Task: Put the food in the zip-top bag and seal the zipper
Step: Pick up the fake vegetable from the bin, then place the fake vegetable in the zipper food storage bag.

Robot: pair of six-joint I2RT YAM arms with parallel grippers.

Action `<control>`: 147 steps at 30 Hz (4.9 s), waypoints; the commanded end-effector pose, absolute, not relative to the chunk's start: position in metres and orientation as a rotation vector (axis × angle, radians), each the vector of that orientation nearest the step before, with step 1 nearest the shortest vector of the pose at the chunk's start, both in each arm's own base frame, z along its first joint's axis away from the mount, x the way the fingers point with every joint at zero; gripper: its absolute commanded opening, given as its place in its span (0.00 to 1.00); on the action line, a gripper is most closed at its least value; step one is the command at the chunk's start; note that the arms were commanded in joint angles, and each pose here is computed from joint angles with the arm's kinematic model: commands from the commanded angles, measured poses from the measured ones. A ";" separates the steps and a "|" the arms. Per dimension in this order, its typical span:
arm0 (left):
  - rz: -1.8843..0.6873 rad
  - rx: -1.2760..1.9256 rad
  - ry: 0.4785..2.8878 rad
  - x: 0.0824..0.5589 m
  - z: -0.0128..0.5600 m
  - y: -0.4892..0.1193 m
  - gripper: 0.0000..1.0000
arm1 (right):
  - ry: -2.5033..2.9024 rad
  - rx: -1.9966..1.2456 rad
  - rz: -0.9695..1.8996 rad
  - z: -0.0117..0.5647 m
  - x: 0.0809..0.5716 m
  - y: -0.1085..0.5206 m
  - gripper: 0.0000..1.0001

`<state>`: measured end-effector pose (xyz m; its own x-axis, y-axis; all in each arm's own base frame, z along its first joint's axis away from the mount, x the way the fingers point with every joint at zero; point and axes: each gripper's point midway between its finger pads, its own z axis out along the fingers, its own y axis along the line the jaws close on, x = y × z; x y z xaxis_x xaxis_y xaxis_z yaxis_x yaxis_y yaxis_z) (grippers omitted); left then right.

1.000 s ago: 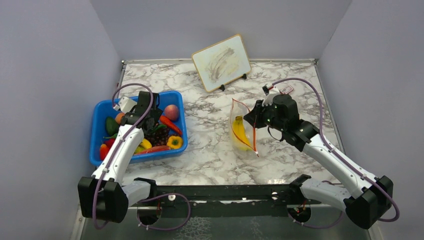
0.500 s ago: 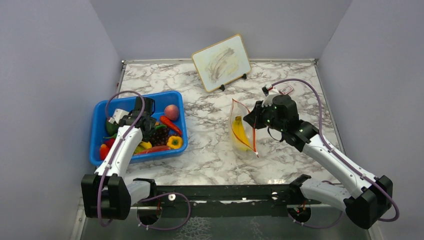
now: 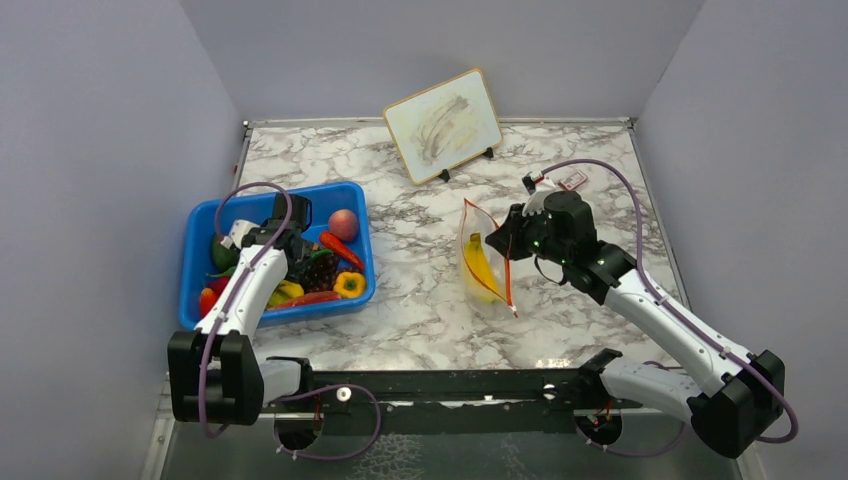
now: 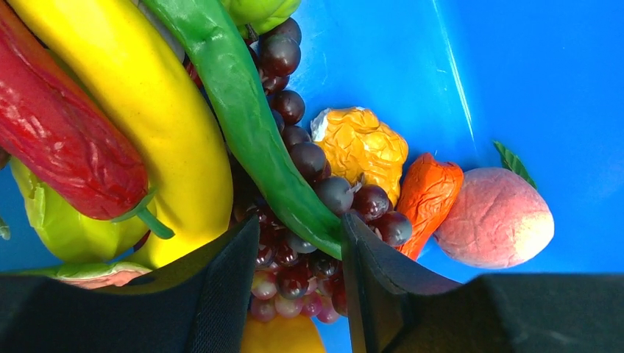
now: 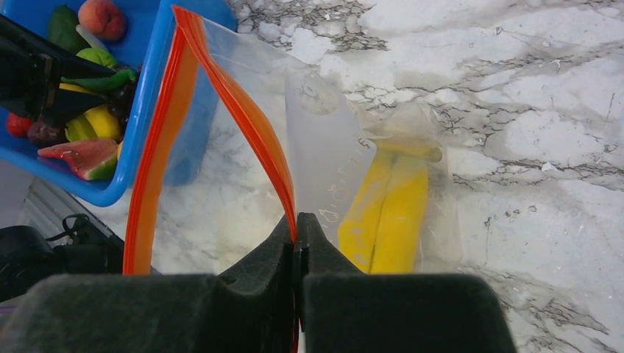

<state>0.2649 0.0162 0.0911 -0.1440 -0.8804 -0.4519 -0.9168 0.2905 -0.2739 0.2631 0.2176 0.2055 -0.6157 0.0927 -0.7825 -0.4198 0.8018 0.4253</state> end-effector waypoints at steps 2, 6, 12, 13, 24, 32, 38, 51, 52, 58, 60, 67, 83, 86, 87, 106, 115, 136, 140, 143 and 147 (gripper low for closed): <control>0.096 -1.631 2.033 0.266 0.081 0.017 0.44 | 2.082 -0.251 0.785 0.213 0.262 0.221 0.01; 0.081 -1.650 2.045 0.266 0.077 0.014 0.42 | 2.088 -0.250 0.788 0.211 0.262 0.222 0.01; 0.063 -1.644 2.019 0.268 0.084 0.015 0.25 | 2.084 -0.247 0.788 0.213 0.261 0.221 0.01; 0.058 -1.639 2.010 0.268 0.087 0.015 0.22 | 2.084 -0.246 0.788 0.213 0.261 0.221 0.01; -0.019 -1.605 1.912 0.266 0.115 0.019 0.00 | 2.089 -0.247 0.813 0.213 0.259 0.224 0.01; -0.045 -1.504 1.800 0.264 0.153 0.032 0.00 | 2.105 -0.239 0.834 0.207 0.257 0.226 0.01; -0.104 -1.253 1.770 0.279 0.198 0.032 0.00 | 2.145 -0.194 0.889 0.202 0.256 0.234 0.01; -0.415 -0.534 1.795 0.317 0.272 -0.039 0.00 | 2.128 -0.173 0.990 0.215 0.259 0.249 0.01; -0.461 -0.472 1.789 0.318 0.276 -0.049 0.00 | 2.127 -0.169 0.994 0.215 0.259 0.249 0.01; -0.757 -0.187 1.704 0.312 0.298 -0.107 0.00 | 2.131 -0.135 1.052 0.216 0.258 0.255 0.01; -0.864 -0.112 1.661 0.305 0.306 -0.125 0.00 | 2.134 -0.124 1.062 0.216 0.259 0.257 0.01; -0.993 0.087 1.509 0.276 0.335 -0.172 0.00 | 2.112 -0.108 1.107 0.225 0.261 0.263 0.01; -1.163 0.739 0.966 0.187 0.378 -0.292 0.00 | 2.092 -0.147 1.171 0.235 0.253 0.268 0.01; -1.150 0.889 0.871 0.172 0.373 -0.311 0.00 | 2.078 -0.177 1.182 0.241 0.250 0.269 0.01; -1.141 0.933 0.842 0.168 0.370 -0.317 0.00 | 2.075 -0.181 1.180 0.242 0.249 0.268 0.01; -0.945 1.262 0.758 0.176 0.299 -0.344 0.00 | 2.000 -0.210 1.174 0.276 0.236 0.258 0.01; -0.836 1.375 0.752 0.184 0.274 -0.345 0.03 | 2.007 -0.218 1.169 0.275 0.235 0.257 0.01; -0.932 1.574 0.685 0.138 0.259 -0.340 0.61 | 2.021 -0.210 1.154 0.273 0.239 0.258 0.01; -0.939 1.674 0.677 0.124 0.254 -0.343 0.61 | 2.022 -0.212 1.154 0.272 0.239 0.258 0.01; -0.964 1.697 0.656 0.114 0.257 -0.346 0.61 | 2.023 -0.209 1.155 0.271 0.239 0.257 0.01; -1.000 1.721 0.623 0.101 0.260 -0.343 0.59 | 2.025 -0.211 1.154 0.270 0.239 0.258 0.01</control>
<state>0.1225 -0.3491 0.2571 0.5205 -0.0153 -0.8537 0.8178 -0.2788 0.5035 0.2356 0.2546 0.2508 -0.7172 0.2103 -0.6644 -0.4447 0.5959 0.6687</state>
